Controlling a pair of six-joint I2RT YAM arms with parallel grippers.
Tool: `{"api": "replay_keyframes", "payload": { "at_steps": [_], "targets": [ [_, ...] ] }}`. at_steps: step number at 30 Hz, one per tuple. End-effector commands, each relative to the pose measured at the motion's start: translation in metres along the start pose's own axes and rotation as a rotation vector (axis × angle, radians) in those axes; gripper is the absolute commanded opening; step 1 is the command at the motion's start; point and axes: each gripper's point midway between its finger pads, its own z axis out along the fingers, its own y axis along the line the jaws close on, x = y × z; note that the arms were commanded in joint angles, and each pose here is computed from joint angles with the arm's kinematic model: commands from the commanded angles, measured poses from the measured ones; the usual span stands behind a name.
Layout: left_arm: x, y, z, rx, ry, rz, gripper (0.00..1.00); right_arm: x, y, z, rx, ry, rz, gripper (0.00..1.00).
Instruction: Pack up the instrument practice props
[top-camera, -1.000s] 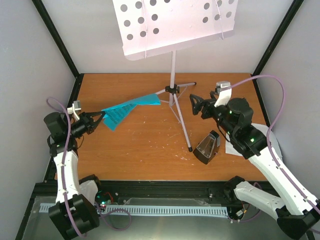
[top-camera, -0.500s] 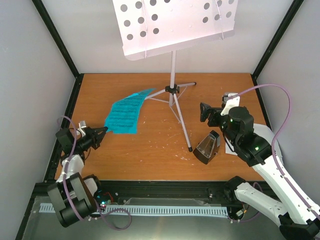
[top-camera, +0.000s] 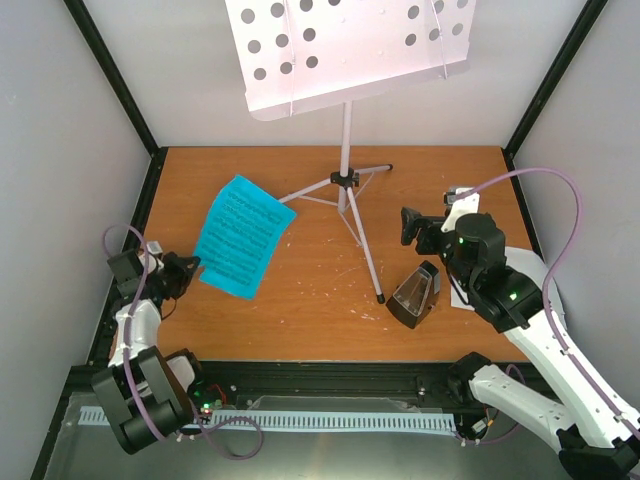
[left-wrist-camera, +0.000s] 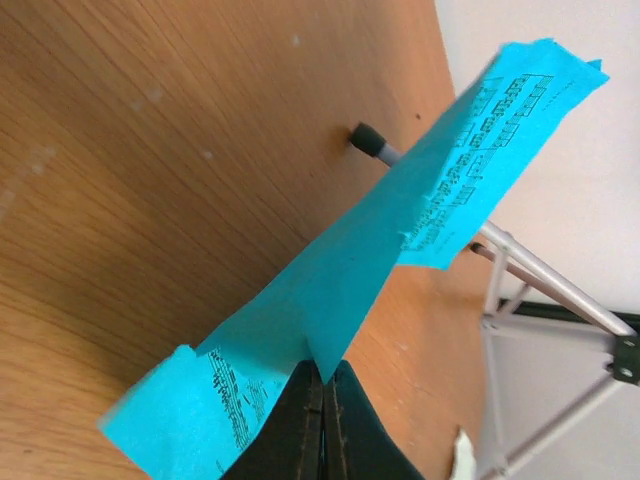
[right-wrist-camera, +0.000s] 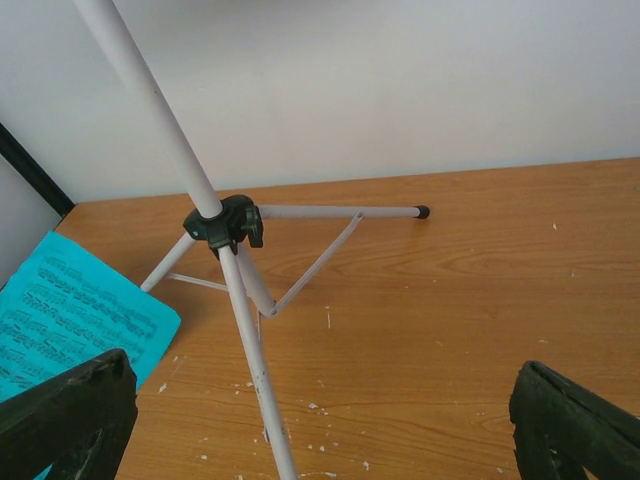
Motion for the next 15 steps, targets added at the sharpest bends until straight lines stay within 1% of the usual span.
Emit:
{"api": "replay_keyframes", "payload": {
  "at_steps": [1, 5, 7, 8, 9, 10, 11, 12, 13, 14, 15],
  "targets": [
    [-0.013, 0.019, -0.015, -0.192, -0.075, 0.067, 0.0, -0.003, 0.0, 0.002, 0.009, -0.009, -0.003, 1.0],
    [-0.015, 0.022, -0.018, -0.22, -0.094, 0.037, 0.01, -0.001, 0.006, 0.008, -0.017, 0.003, 0.007, 1.0],
    [-0.016, 0.022, -0.019, -0.233, -0.101, 0.03, 0.04, 0.0, 0.009, 0.01, -0.026, 0.012, 0.015, 1.0],
    [-0.016, 0.023, -0.02, -0.24, -0.103, 0.028, 0.09, 0.0, 0.009, 0.01, -0.029, 0.011, 0.02, 1.0],
    [-0.017, 0.023, -0.021, -0.243, -0.107, 0.03, 0.18, 0.0, 0.01, 0.011, -0.033, 0.011, 0.027, 1.0],
    [-0.017, 0.023, -0.021, -0.244, -0.109, 0.03, 0.33, -0.001, 0.011, 0.011, -0.037, 0.008, 0.035, 1.0],
    [-0.017, 0.022, -0.021, -0.24, -0.111, 0.034, 0.62, -0.003, 0.013, 0.012, -0.045, 0.003, 0.04, 1.0],
    [-0.018, 0.02, -0.022, -0.237, -0.114, 0.038, 0.84, -0.004, 0.015, 0.013, -0.055, 0.001, 0.045, 1.0],
    [-0.019, 0.018, -0.023, -0.236, -0.119, 0.042, 0.96, -0.006, 0.018, 0.014, -0.064, -0.004, 0.051, 1.0],
    [-0.021, 0.015, -0.024, -0.234, -0.125, 0.05, 0.99, -0.009, 0.02, 0.015, -0.075, -0.009, 0.057, 1.0],
    [-0.025, 0.011, -0.027, -0.236, -0.139, 0.065, 0.99, -0.01, 0.024, 0.018, -0.087, -0.009, 0.061, 1.0]
  ]
}}
